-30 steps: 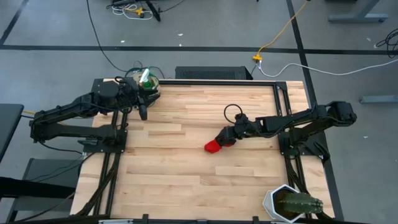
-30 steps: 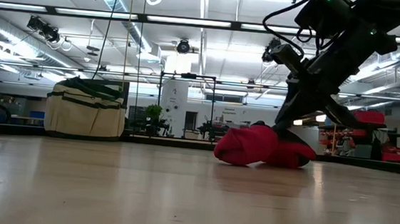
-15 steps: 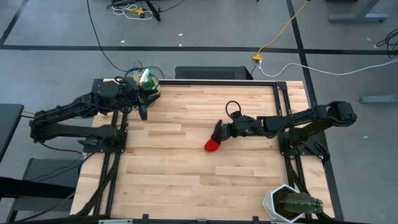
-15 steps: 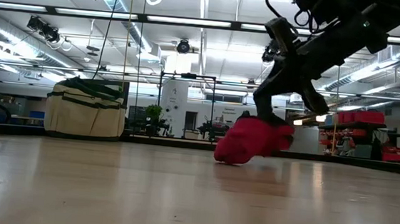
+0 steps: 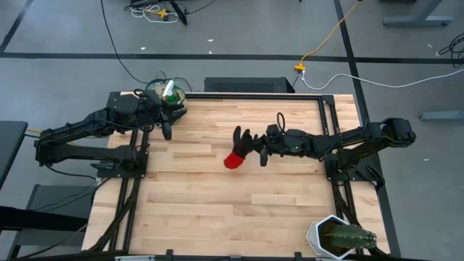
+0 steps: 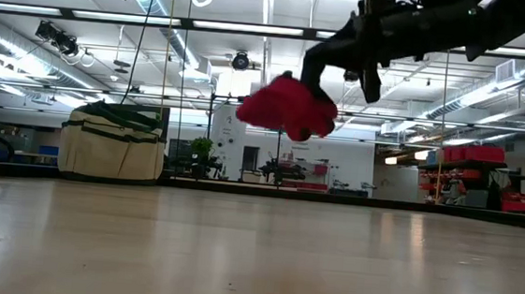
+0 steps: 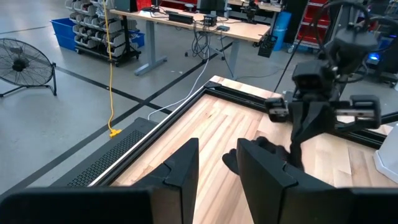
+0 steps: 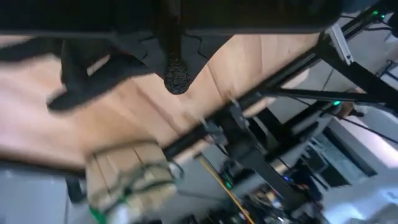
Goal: Pick & Place Garden tools in Gardening bag
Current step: Put the red gloves into the gardening bag
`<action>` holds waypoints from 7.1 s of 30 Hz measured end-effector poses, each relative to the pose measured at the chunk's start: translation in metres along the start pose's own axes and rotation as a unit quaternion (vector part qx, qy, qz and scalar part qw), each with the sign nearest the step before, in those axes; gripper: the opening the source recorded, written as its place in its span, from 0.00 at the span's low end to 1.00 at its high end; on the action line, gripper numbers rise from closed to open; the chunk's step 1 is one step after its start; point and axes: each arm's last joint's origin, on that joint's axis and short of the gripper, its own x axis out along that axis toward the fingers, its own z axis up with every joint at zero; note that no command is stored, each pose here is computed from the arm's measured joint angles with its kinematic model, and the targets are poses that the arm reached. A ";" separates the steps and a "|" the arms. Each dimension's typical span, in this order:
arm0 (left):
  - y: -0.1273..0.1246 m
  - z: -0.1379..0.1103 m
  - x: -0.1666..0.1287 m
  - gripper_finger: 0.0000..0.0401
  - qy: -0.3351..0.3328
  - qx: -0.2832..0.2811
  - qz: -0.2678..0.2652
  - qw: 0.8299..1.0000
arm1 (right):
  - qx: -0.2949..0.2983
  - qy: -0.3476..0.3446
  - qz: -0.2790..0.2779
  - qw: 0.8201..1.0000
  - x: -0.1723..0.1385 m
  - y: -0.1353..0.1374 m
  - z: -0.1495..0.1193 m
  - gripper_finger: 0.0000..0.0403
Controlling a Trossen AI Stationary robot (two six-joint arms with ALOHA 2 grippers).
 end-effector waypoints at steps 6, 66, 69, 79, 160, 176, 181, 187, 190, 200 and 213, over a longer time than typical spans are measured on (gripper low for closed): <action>0.000 0.000 0.000 0.29 0.000 0.000 0.000 1.000 | -0.020 -0.040 0.023 0.999 -0.001 0.005 0.008 0.00; -0.005 0.010 0.007 0.29 -0.045 -0.029 -0.047 0.997 | -0.282 -0.087 0.133 0.946 -0.031 0.063 0.148 0.00; -0.008 0.008 0.014 0.29 -0.032 -0.033 -0.063 0.997 | -0.282 -0.087 0.135 0.946 -0.031 0.063 0.148 0.00; -0.017 0.009 0.045 0.29 -0.037 -0.049 -0.097 0.993 | -0.281 -0.087 0.134 0.946 -0.031 0.063 0.148 0.00; -0.064 0.015 0.172 0.97 -0.001 -0.141 -0.295 0.945 | -0.265 -0.047 0.141 0.953 -0.029 0.061 0.142 0.00; -0.078 0.013 0.175 0.97 0.030 -0.114 -0.294 0.948 | -0.265 -0.036 0.137 0.954 -0.029 0.060 0.140 0.00; -0.084 0.012 0.174 0.97 0.027 -0.112 -0.283 0.952 | -0.265 -0.035 0.131 0.955 -0.029 0.059 0.139 0.00; -0.086 0.012 0.173 0.96 0.020 -0.113 -0.262 0.958 | -0.265 -0.038 0.120 0.956 -0.029 0.059 0.140 0.00; -0.088 0.011 0.173 0.96 0.017 -0.109 -0.255 0.960 | -0.265 -0.038 0.119 0.956 -0.029 0.059 0.140 0.00; -0.091 0.011 0.172 0.90 0.012 -0.106 -0.243 0.964 | -0.265 -0.038 0.120 0.956 -0.029 0.059 0.140 0.00; -0.091 0.011 0.172 0.65 0.012 -0.107 -0.243 0.964 | -0.265 -0.038 0.119 0.956 -0.029 0.059 0.140 0.00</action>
